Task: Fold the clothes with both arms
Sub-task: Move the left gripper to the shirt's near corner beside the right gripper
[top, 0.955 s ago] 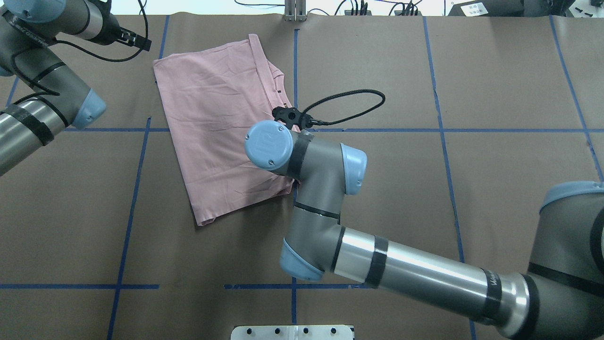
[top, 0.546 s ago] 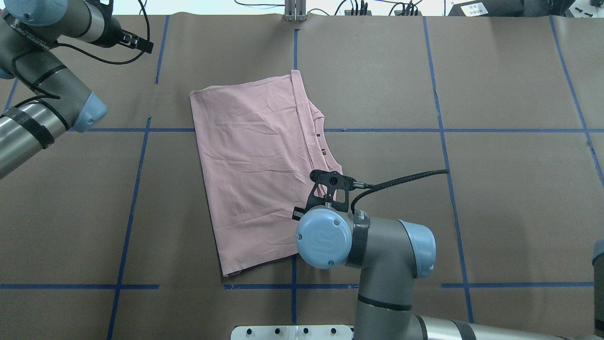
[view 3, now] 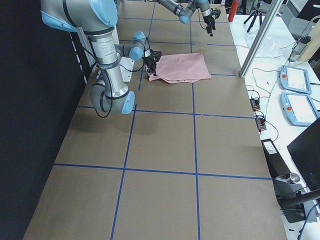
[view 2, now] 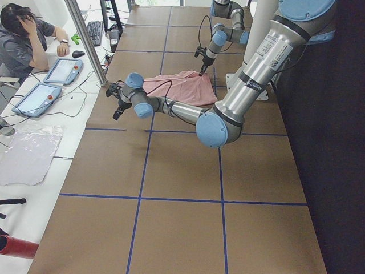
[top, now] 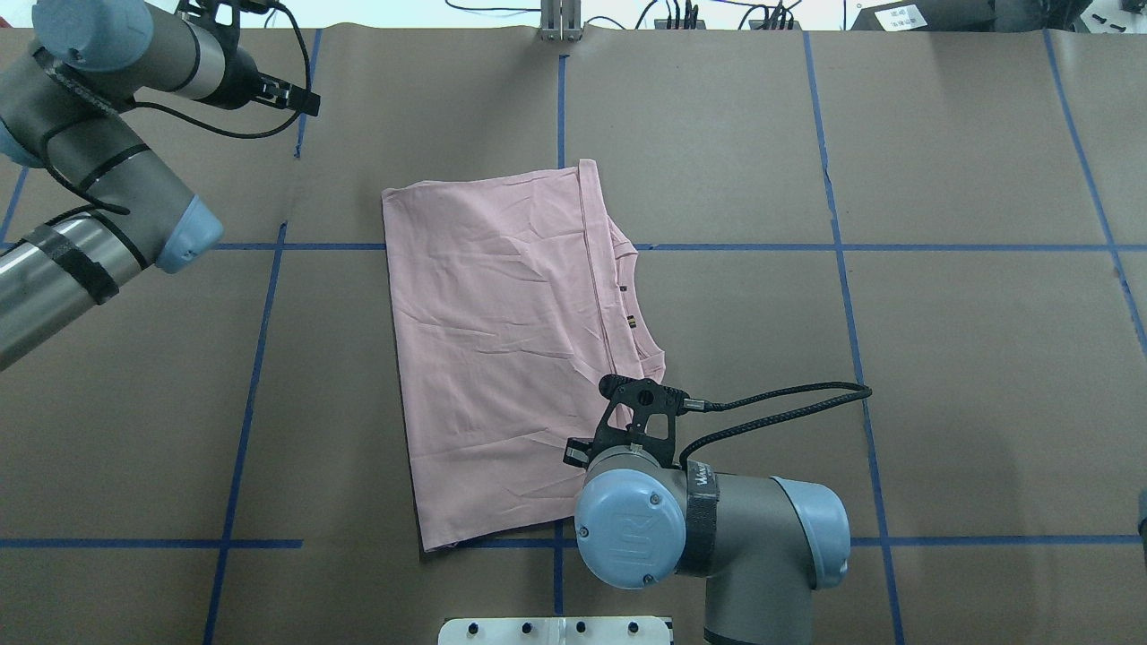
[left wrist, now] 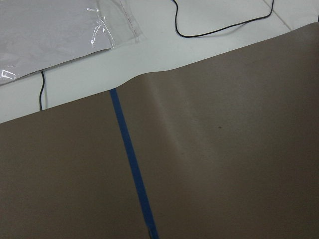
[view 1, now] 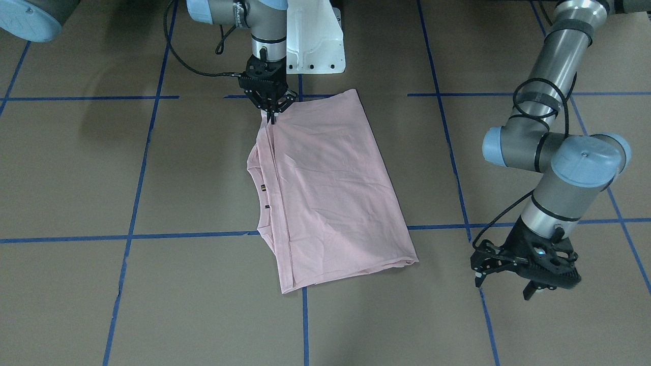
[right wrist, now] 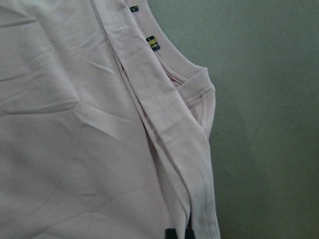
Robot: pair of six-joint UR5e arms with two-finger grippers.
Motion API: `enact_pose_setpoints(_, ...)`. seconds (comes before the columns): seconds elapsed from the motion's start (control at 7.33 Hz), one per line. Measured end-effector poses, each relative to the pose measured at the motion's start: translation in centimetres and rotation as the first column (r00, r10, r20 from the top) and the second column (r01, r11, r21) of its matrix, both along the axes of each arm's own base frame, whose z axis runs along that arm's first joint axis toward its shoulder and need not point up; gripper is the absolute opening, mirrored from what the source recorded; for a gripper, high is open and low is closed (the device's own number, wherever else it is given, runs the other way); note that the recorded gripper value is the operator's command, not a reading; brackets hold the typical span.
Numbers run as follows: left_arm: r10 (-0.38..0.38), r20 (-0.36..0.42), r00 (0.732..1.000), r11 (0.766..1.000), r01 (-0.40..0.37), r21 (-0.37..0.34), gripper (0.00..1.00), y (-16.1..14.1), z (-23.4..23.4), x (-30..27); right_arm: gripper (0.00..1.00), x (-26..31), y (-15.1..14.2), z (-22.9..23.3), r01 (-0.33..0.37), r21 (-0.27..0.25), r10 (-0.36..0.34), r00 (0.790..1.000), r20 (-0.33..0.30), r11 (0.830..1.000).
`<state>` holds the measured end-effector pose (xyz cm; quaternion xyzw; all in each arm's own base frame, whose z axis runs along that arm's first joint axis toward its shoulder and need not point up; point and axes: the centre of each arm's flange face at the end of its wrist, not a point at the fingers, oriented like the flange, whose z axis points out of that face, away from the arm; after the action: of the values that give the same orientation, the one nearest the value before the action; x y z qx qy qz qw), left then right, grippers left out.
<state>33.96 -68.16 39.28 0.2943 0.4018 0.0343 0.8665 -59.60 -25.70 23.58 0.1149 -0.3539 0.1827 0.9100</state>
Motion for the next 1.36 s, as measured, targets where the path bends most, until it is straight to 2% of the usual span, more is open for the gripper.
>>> enact_pose_setpoints(0.14,-0.007,-0.065,0.998,0.999,0.005,-0.039,1.0,2.9,-1.2,1.4,0.0,-0.1,0.1,0.0,-0.005,0.001,0.005,1.0,0.0,1.0)
enact_pose_setpoints(0.27,-0.004,-0.125,0.992,0.996,-0.008,-0.092,1.0,7.6,-2.2,2.9,0.0,-0.1,0.2,0.1,-0.007,0.002,0.007,1.0,-0.001,1.0)
enact_pose_setpoints(0.55,0.003,-0.205,0.979,0.973,-0.05,-0.225,1.0,19.5,-5.0,5.0,0.0,-0.1,0.2,0.1,-0.008,0.002,0.008,1.0,-0.001,1.0)
enact_pose_setpoints(0.68,-0.025,-0.244,0.97,0.949,-0.053,-0.309,0.85,25.7,-6.0,6.3,0.0,-0.1,0.2,0.1,-0.008,0.002,0.008,1.0,-0.001,1.0)
enact_pose_setpoints(0.82,-0.091,-0.282,0.955,0.909,-0.036,-0.416,0.67,31.2,-6.6,8.5,0.0,-0.1,0.2,0.0,-0.008,0.002,0.008,1.0,-0.001,1.0)
enact_pose_setpoints(0.96,-0.183,-0.306,0.934,0.849,-0.007,-0.529,0.64,35.9,-6.9,11.2,0.0,-0.1,0.2,0.0,-0.008,0.002,0.008,1.0,0.0,1.0)
enact_pose_setpoints(1.09,-0.262,-0.308,0.915,0.789,0.019,-0.614,0.64,39.3,-6.8,13.3,0.0,0.0,0.2,-0.1,-0.008,0.003,0.008,1.0,0.002,1.0)
enact_pose_setpoints(1.23,-0.316,-0.293,0.902,0.74,0.041,-0.671,0.64,41.7,-6.7,14.7,0.0,0.1,0.2,-0.2,-0.008,0.003,0.008,1.0,0.005,1.0)
enact_pose_setpoints(1.36,-0.34,-0.275,0.899,0.706,0.051,-0.706,0.64,43.4,-6.6,15.7,0.0,0.2,0.2,-0.2,-0.009,0.003,0.009,1.0,0.007,1.0)
